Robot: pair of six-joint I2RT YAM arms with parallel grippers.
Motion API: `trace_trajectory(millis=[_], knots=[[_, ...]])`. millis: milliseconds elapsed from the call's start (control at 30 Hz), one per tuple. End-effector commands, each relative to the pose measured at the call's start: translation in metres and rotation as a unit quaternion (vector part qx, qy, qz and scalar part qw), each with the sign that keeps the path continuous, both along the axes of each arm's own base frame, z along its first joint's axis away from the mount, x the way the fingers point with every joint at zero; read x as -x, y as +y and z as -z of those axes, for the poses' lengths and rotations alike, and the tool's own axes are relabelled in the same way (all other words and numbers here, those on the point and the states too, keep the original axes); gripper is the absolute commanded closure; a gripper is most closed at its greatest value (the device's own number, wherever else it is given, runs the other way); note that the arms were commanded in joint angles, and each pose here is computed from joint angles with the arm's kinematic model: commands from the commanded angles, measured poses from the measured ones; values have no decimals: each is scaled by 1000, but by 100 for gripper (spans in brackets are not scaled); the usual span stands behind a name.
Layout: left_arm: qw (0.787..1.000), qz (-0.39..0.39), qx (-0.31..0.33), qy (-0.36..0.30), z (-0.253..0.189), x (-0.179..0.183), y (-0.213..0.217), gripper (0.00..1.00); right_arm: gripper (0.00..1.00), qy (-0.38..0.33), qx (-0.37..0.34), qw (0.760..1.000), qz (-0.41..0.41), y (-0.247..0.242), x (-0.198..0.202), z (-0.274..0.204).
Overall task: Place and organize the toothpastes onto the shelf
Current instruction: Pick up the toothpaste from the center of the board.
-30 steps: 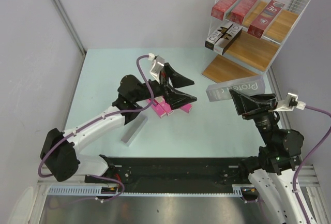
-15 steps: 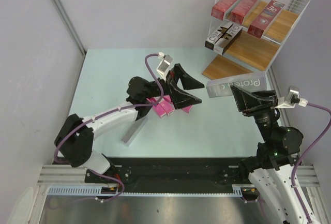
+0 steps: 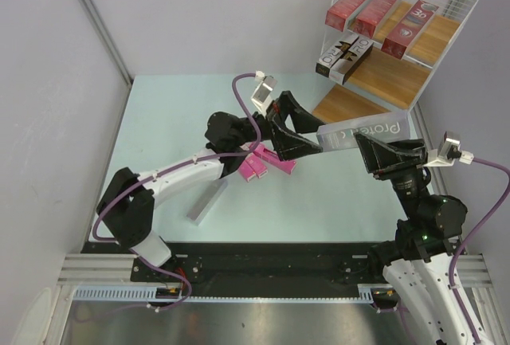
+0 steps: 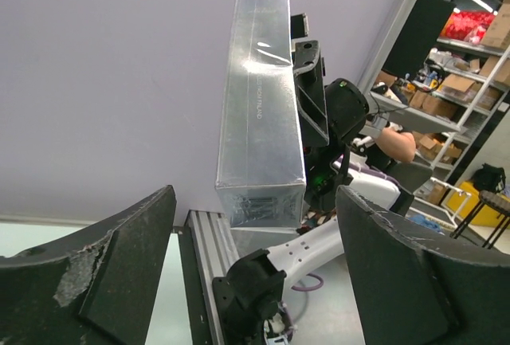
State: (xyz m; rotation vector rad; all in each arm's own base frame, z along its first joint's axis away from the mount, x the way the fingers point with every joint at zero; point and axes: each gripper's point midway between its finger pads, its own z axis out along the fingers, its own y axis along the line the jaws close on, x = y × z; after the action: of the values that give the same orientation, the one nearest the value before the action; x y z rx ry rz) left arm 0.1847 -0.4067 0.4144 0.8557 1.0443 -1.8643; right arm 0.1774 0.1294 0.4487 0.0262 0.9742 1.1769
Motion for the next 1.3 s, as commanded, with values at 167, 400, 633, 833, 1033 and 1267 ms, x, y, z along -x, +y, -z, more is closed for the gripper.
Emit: trace_trajectory(millis=[167, 400, 633, 833, 1033, 1267], knots=[[999, -4, -1, -34, -17, 6, -16, 31, 72, -37, -8, 999, -6, -1, 11, -19], [999, -1, -2, -33, -19, 6, -18, 70, 68, -25, -9, 1000, 1, -2, 5, -15], [1000, -1, 3, -27, -20, 6, -17, 79, 35, -9, -14, 1000, 23, -9, -1, -11], [1000, -23, 3, -12, -18, -3, -13, 85, 0, 57, -19, 995, 76, -22, -24, 13], [993, -92, -21, 64, 11, -42, -7, 99, 0, 192, -6, 970, 151, -41, -60, 65], [970, -155, -51, 180, 74, -83, 1, 100, 0, 309, -1, 907, 286, -91, -68, 122]])
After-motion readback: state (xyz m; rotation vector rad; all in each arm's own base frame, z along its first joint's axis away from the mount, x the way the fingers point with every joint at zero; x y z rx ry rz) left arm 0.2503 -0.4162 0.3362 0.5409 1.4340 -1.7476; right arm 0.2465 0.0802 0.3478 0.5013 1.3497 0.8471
